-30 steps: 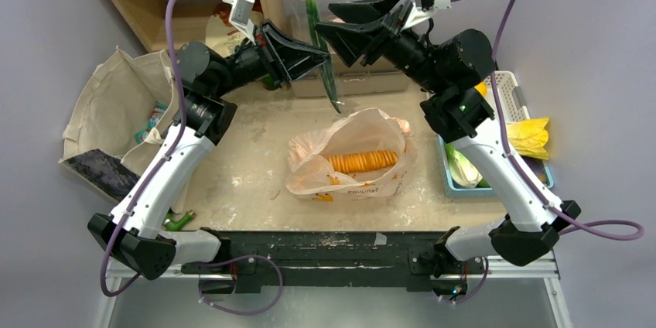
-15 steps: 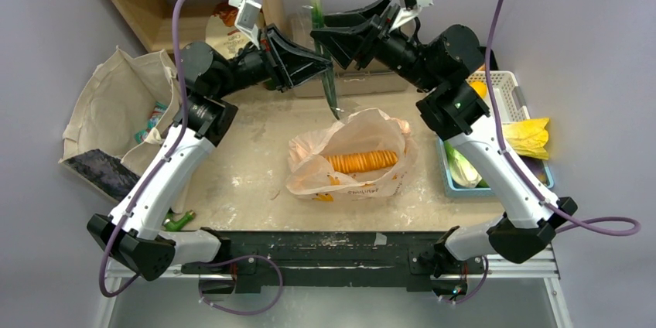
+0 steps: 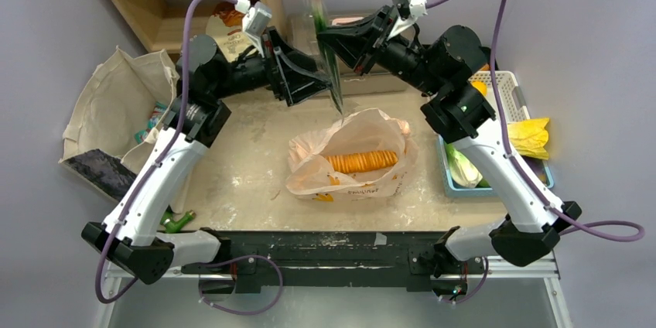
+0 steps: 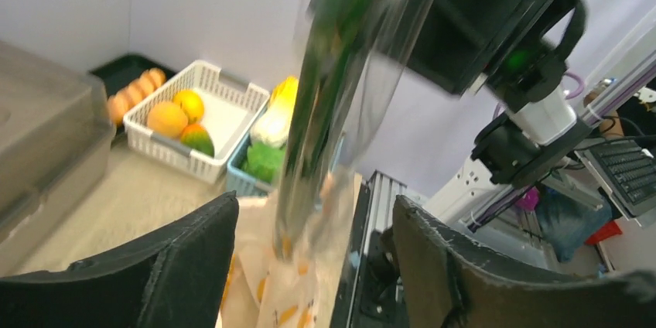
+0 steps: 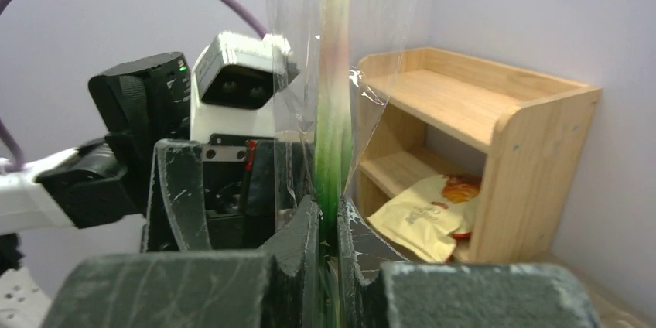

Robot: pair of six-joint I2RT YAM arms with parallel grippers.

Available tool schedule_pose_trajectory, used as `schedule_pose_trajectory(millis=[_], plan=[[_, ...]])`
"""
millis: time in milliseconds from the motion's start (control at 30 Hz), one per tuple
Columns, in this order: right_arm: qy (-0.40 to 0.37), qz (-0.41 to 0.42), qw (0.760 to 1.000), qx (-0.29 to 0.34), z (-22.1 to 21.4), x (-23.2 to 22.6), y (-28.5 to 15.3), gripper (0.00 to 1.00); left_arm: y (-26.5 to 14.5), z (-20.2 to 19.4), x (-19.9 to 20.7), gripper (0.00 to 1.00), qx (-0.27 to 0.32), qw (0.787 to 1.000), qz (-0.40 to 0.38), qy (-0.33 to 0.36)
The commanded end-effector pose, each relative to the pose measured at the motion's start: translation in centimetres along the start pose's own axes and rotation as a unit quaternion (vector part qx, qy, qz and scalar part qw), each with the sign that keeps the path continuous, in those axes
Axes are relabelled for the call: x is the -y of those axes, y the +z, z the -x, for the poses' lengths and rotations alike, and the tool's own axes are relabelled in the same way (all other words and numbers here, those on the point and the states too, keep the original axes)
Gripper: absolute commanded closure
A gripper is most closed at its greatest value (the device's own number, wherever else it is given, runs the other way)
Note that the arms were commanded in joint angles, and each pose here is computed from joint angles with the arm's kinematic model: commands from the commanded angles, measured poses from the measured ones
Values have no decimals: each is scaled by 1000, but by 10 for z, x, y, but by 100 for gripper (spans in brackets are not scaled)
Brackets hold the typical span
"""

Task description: Untie the knot of the grocery bags and take out the mixed food

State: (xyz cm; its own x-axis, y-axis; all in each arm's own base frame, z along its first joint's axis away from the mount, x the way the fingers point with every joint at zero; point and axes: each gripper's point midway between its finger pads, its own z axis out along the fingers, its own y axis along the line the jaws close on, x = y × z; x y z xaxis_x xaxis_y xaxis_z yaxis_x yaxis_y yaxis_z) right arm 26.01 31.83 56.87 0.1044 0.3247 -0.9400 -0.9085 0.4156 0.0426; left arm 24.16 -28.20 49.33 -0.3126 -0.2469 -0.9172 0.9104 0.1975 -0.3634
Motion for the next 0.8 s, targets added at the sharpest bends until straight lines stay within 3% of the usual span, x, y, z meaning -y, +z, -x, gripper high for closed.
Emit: schedule_pose_trajectory(millis=[0, 133, 333, 767], plan=[[-108, -50, 991, 54, 57, 13, -25, 100, -33, -12, 2, 21, -38, 997, 50, 37], [-168, -112, 979, 22, 57, 55, -37, 100, -58, -23, -15, 1, -37, 987, 132, 80], [-300, -209, 929, -52, 43, 130, -65, 100, -71, -39, -34, 0, -71, 978, 184, 63], [-412, -320, 820, -234, 11, 285, -176, 100, -81, -62, -56, 0, -115, 970, 209, 34]])
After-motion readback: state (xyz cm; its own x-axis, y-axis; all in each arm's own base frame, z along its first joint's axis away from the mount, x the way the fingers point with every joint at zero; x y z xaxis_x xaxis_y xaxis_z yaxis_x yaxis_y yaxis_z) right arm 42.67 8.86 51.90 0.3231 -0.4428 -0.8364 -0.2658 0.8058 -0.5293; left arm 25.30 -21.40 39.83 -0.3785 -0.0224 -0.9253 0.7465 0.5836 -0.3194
